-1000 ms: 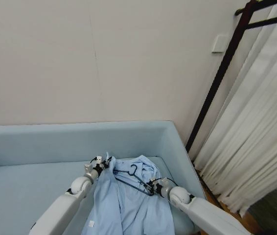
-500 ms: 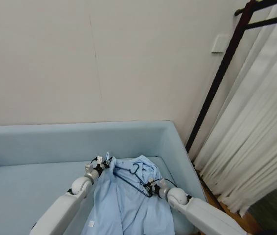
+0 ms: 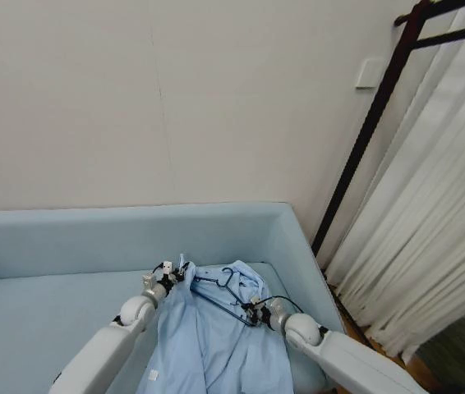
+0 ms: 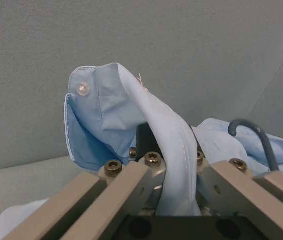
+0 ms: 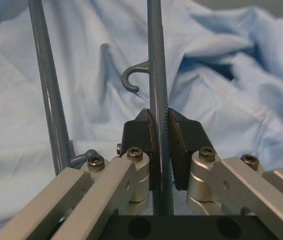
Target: Pick up the clothes from the sofa and hang them on the clothes hanger.
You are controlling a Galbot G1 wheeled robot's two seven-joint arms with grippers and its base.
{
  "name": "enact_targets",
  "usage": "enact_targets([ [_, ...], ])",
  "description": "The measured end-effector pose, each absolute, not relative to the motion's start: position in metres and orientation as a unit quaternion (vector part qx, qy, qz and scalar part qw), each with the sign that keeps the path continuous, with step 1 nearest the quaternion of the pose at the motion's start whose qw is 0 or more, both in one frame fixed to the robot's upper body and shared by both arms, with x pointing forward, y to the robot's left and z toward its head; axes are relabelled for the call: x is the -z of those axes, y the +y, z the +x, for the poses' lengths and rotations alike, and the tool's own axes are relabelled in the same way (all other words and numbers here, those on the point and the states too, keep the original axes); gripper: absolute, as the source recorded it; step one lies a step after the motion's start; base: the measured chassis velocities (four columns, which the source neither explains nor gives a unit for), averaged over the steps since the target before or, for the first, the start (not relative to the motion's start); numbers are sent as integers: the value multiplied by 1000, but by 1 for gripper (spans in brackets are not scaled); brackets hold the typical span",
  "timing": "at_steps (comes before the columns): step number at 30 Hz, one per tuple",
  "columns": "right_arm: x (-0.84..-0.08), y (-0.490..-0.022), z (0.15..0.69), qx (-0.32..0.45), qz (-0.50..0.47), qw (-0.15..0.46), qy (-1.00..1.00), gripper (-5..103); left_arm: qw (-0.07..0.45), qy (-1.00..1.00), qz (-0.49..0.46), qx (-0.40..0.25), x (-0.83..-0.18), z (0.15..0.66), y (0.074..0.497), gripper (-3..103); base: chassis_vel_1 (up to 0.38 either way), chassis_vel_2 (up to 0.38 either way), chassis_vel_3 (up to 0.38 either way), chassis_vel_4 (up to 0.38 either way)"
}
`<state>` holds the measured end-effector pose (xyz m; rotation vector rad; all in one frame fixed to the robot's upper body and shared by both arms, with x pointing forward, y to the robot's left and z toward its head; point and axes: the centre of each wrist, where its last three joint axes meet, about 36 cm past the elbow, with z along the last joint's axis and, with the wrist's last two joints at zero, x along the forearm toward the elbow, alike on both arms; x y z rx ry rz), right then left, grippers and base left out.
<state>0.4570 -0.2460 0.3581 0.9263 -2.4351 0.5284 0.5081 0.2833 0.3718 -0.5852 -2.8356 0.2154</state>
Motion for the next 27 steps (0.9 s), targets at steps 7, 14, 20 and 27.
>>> enact_targets([
  [7,-369,-251,476,-266,370,168,-874,8,128,-969,-203,-64,-367,510,288,0,0,0,0,0],
  [14,-379,-231,503,-291,382,144,-865,8,135,-966,-214,-57,-363,507,284,0,0,0,0,0],
  [20,-381,-206,518,-294,393,132,-861,8,135,-963,-225,-53,-364,507,278,0,0,0,0,0],
  [27,-379,-186,524,-289,396,125,-863,8,136,-961,-236,-52,-363,505,268,0,0,0,0,0],
])
